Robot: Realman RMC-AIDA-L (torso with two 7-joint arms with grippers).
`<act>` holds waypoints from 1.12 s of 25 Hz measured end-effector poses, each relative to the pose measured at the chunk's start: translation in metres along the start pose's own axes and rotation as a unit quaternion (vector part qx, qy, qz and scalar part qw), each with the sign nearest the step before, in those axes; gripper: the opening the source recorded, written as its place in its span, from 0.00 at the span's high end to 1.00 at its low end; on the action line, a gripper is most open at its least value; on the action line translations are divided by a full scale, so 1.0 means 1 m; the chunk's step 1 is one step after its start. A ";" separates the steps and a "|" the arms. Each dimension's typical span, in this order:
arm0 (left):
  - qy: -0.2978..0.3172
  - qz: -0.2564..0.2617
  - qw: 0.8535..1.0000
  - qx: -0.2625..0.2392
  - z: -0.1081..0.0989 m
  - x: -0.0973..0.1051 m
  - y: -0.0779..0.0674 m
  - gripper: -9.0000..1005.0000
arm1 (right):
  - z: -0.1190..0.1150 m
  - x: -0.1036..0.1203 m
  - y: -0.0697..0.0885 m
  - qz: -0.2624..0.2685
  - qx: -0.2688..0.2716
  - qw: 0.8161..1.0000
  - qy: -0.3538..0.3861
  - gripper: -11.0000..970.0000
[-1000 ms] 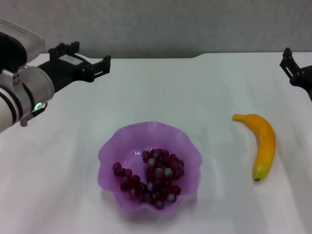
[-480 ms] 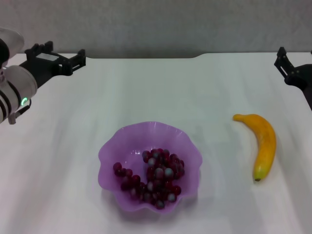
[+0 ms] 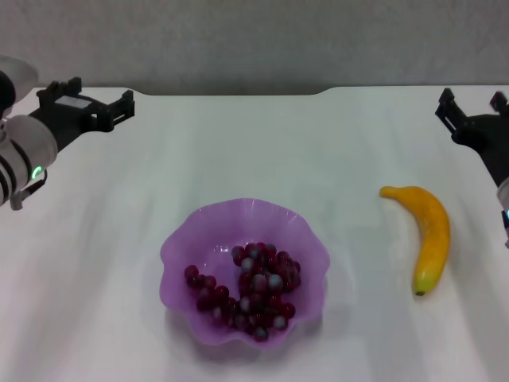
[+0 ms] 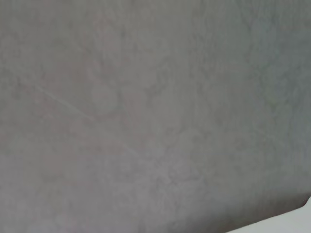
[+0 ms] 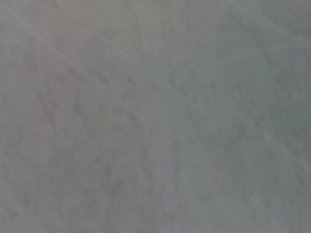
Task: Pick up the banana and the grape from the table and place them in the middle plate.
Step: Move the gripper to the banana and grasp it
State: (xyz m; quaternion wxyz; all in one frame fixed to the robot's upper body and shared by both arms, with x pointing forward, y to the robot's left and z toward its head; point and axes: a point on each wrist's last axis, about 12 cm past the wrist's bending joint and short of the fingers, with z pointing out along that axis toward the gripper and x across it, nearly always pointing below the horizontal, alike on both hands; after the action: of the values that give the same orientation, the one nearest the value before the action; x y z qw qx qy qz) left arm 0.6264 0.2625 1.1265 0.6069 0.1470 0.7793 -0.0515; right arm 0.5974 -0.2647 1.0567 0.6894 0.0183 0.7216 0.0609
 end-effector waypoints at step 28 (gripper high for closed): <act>0.008 0.008 1.000 -0.002 -0.004 0.007 0.003 0.11 | -0.008 -0.028 -0.020 0.029 -0.053 0.942 0.329 0.08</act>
State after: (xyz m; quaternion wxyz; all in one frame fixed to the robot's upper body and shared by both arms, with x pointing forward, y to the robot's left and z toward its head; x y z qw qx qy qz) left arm 0.6220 0.2671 1.1211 0.6009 0.1522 0.7834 -0.0443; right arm 0.5918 -0.2886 1.0821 0.4117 -0.0180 0.9030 0.1215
